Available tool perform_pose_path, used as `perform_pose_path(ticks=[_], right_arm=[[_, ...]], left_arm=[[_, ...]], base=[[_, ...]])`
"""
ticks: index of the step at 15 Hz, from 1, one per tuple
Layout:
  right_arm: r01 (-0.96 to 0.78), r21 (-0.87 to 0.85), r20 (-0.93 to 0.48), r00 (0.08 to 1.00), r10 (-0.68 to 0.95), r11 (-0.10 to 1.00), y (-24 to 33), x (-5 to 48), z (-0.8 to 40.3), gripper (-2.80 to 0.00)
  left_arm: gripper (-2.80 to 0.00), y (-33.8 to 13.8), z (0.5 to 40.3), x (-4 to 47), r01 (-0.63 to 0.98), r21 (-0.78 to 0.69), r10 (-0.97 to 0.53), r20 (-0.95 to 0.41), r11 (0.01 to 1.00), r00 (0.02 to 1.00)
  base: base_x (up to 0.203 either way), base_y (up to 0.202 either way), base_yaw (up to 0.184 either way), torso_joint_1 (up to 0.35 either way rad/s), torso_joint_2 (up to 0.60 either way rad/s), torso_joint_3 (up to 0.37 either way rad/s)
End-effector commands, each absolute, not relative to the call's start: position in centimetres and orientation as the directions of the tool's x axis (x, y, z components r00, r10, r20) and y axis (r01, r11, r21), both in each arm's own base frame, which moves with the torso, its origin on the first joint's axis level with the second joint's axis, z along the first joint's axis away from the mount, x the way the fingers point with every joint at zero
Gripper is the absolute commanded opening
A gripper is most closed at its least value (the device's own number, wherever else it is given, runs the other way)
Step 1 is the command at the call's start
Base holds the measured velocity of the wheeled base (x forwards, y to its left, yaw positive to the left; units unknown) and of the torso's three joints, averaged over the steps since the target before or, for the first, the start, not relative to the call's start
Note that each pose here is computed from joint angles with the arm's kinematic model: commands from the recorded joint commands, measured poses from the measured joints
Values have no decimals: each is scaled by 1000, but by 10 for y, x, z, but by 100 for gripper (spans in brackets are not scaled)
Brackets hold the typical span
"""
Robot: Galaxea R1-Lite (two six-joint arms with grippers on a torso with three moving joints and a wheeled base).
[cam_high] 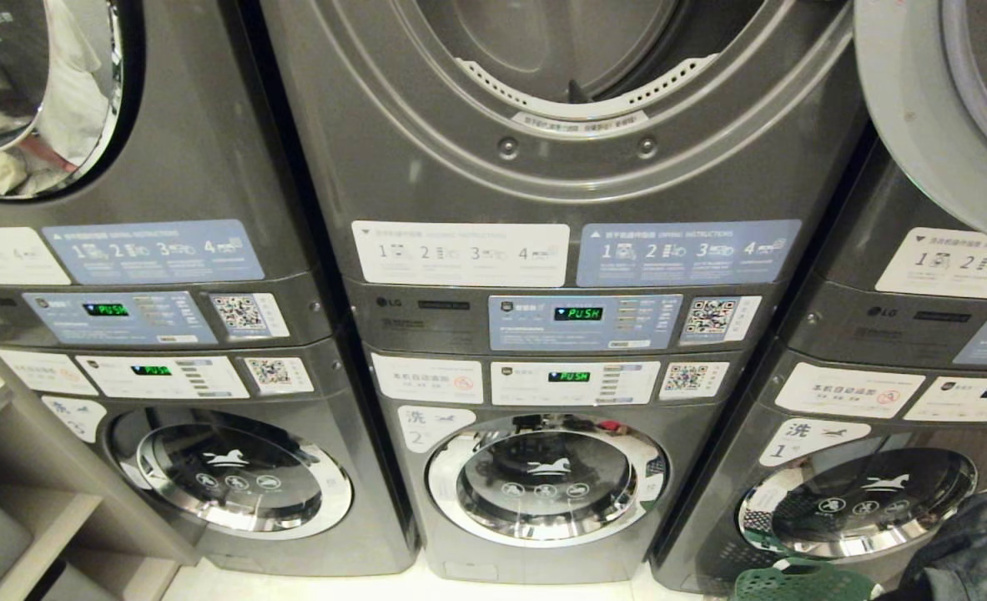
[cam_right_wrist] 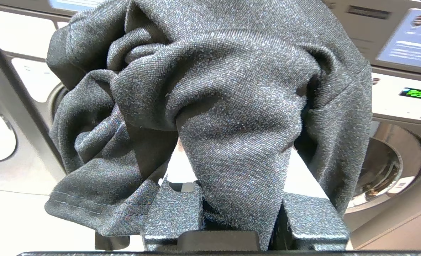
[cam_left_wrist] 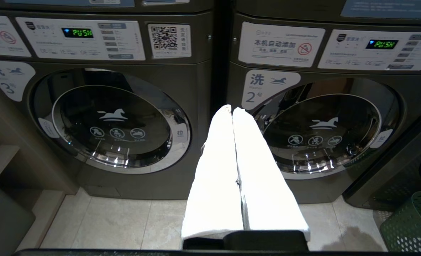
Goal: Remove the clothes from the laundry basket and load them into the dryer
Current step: Put the clothes in the dryer
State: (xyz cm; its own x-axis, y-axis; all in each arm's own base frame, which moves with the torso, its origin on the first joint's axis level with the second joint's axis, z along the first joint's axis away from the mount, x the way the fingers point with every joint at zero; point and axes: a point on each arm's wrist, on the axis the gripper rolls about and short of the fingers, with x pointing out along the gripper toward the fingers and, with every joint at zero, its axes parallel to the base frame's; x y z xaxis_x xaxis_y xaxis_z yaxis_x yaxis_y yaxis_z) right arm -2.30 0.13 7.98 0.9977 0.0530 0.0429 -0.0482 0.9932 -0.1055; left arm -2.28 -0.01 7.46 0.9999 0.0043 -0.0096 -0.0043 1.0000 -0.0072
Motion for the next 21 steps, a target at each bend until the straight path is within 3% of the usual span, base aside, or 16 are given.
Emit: perform_pose_path(ticks=[1,9,21], right_arm=[[-51,-105,25,998,54,993,1,-22,75,-280],[-51,-107,25,998,54,993,1,-22,75,-280],[-51,-109,25,998,54,993,1,-22,75,-280]], left_arm=[[-280,0,74,-23,-5,-8,5,-9,1000,1000],[-280,0,74,-23,-5,-6,5,-9,1000,1000],[-280,0,74,-23,-5,-6,5,-9,1000,1000]], base=[[0,156,-2,5,2,2],[12,11,0,-1,0,0],[192,0,-1,6,4,1]])
